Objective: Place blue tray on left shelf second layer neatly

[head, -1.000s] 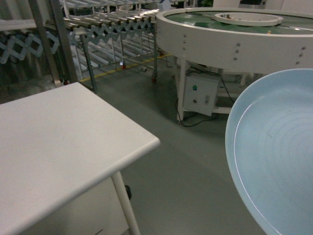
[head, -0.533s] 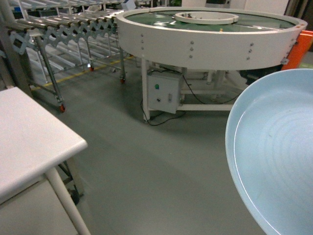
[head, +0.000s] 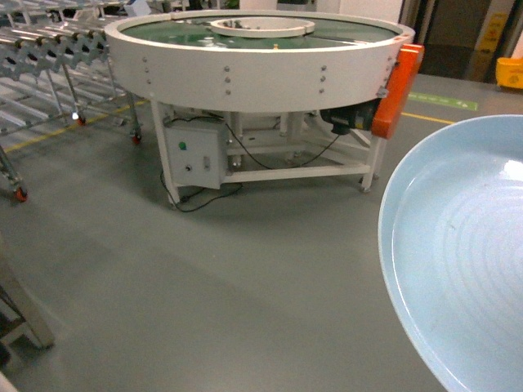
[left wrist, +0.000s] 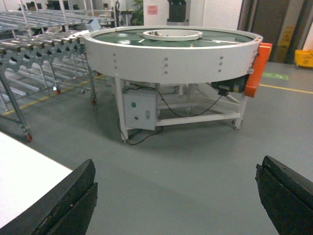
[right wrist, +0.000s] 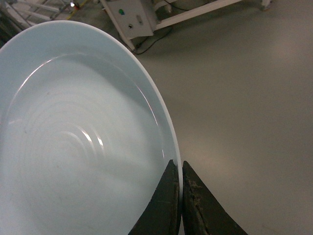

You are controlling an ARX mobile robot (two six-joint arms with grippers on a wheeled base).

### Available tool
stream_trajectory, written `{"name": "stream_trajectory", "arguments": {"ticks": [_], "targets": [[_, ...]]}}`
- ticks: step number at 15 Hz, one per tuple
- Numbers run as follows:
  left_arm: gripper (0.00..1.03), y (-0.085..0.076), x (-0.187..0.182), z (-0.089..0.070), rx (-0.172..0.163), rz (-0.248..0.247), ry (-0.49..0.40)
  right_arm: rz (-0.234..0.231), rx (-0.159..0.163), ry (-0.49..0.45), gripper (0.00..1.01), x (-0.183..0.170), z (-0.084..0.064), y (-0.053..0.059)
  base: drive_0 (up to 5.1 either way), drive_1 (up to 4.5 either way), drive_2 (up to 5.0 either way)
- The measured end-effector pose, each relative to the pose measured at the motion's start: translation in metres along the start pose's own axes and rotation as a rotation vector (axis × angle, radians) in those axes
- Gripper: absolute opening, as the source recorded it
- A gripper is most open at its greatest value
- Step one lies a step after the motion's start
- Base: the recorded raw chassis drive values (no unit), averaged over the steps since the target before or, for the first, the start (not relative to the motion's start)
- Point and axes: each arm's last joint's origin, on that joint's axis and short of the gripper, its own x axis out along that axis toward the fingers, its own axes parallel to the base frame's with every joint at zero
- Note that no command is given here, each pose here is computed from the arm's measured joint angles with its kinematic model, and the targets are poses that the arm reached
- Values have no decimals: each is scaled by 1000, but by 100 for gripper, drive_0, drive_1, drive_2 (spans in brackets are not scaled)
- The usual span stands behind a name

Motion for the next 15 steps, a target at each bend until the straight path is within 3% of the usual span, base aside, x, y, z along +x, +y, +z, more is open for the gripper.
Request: {"name": "stream_trajectory", "arguments": {"ticks": [9, 15], "targets": [[98, 0, 0, 0, 0, 0, 0, 0, 0, 0, 2, 0, 0, 0, 343, -396, -396], [98, 0, 0, 0, 0, 0, 2, -1, 1, 2, 2, 0, 0, 0, -150, -78, -222]]}}
